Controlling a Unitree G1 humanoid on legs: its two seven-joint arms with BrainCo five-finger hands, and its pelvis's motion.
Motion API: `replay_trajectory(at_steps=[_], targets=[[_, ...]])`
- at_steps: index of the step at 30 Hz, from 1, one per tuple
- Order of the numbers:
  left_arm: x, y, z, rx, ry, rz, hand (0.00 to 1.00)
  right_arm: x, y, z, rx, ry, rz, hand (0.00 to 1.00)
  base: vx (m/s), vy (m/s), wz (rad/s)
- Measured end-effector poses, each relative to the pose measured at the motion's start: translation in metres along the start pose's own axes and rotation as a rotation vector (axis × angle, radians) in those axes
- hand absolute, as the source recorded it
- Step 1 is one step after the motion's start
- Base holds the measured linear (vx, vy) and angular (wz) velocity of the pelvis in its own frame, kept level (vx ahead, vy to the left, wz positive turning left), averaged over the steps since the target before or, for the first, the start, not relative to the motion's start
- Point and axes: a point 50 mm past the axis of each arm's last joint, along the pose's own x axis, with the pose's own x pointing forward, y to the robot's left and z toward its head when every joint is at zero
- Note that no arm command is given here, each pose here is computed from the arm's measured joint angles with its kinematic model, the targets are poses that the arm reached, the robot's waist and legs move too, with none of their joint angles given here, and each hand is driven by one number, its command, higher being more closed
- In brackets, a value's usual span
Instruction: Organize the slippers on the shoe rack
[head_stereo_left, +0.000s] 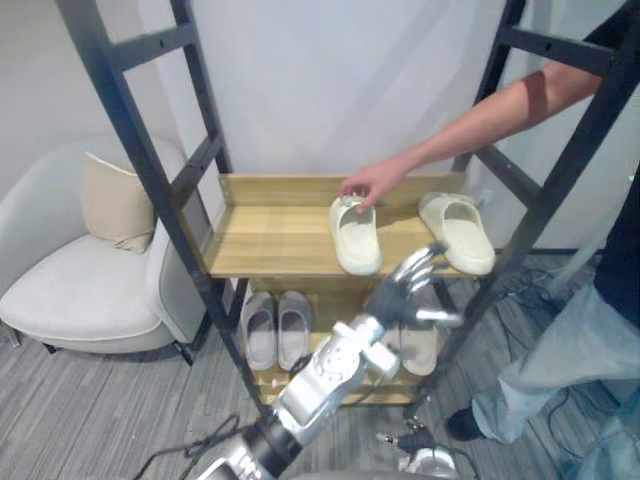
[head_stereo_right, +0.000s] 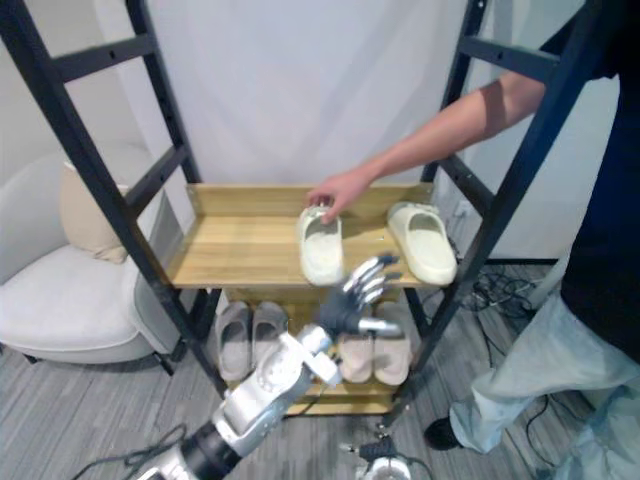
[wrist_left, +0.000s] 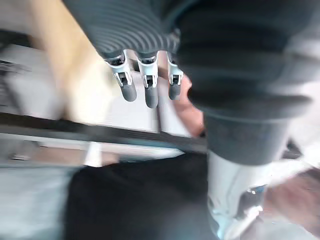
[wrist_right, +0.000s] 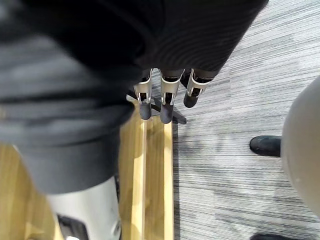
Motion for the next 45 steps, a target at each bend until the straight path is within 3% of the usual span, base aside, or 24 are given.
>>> replay_trajectory(at_steps=[3,9,18,27,37,45], targets=[[-0.027,0.021,-0.051,-0.005,0.218,0.104,0.0,0.001,0.005,0.0,-0.001,0.009,0.014,0.0,-0.01,-0.006,0.04],[-0.07,0.059,-0.103,0.061,0.485,0.276,0.0,0.001,0.007,-0.003,0.002,0.015,0.017,0.0,0.02,-0.007,0.08],[-0.123,0.098,-0.136,0.179,0.731,0.492,0.0,0.003,0.008,0.001,-0.001,0.002,0.016,0.0,0.0,0.002,0.01],[-0.141,0.104,-0.144,0.23,0.798,0.573,0.0,0.005,0.007,0.006,0.004,-0.007,0.009,0.0,-0.01,0.002,0.03],[-0.14,0.104,-0.143,0.232,0.791,0.579,0.0,0.005,0.006,0.008,0.001,-0.014,0.009,0.0,0.0,0.0,0.0],[-0.072,0.071,-0.1,0.255,0.496,0.364,0.0,0.007,0.006,0.013,-0.021,-0.031,0.012,0.0,0.0,0.003,-0.04]])
